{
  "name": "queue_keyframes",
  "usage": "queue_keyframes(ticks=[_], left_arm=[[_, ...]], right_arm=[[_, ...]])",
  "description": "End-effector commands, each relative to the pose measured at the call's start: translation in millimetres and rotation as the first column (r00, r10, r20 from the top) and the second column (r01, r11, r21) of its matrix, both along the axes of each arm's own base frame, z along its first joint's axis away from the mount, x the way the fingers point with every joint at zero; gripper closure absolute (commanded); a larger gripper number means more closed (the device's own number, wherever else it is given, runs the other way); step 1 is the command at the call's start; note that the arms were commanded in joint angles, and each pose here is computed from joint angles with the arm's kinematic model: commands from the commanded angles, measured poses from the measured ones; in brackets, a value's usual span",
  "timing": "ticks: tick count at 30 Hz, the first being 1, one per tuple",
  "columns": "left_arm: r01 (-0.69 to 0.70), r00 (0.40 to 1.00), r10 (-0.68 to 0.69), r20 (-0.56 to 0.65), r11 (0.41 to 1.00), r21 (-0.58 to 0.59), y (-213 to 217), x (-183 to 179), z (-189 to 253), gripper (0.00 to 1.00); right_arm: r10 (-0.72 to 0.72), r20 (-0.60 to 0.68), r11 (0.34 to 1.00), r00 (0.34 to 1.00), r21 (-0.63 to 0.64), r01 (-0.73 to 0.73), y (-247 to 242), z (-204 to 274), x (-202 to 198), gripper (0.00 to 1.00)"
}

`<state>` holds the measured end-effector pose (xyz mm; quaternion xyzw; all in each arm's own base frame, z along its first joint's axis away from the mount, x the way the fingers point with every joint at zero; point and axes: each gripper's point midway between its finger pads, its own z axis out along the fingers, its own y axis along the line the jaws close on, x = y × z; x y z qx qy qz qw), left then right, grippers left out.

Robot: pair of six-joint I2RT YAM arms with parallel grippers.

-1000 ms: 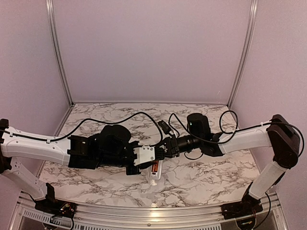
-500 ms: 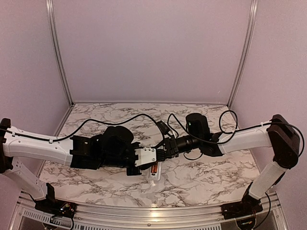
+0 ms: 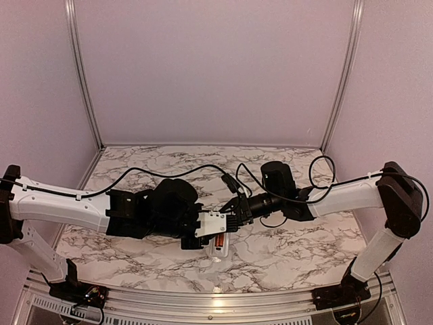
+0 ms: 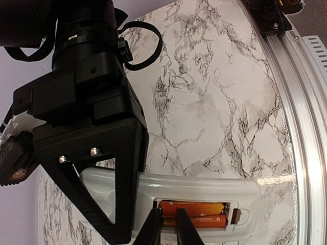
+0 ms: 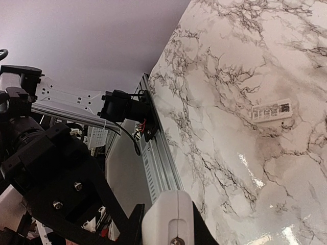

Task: Load the batteries into the remote control
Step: Load the battery into the battery compartment.

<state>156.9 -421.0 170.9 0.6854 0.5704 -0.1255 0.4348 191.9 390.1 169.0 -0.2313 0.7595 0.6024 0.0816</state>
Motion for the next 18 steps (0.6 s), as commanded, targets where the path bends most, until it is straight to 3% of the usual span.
queue_keyframes(ticks=[1, 11, 18], left_arm=[[0.007, 1.0, -0.005, -0.013, 0.994, 0.105, 3, -3, -27, 0.89], [0.055, 0.997, -0.046, -0.055, 0.981, 0.184, 3, -17, -52, 0.93], [0.004, 1.0, 0.002, -0.023, 0.967, 0.255, 5, -11, -71, 0.93]], right_arm=[[0.034, 0.061, 0.996, 0.998, 0.081, -0.039, 11, 33, 0, 1.0], [0.037, 0.105, 0.99, 0.994, 0.129, -0.05, 10, 54, -2, 1.0], [0.039, 0.112, 0.986, 0.993, 0.158, -0.057, 9, 65, -5, 1.0]])
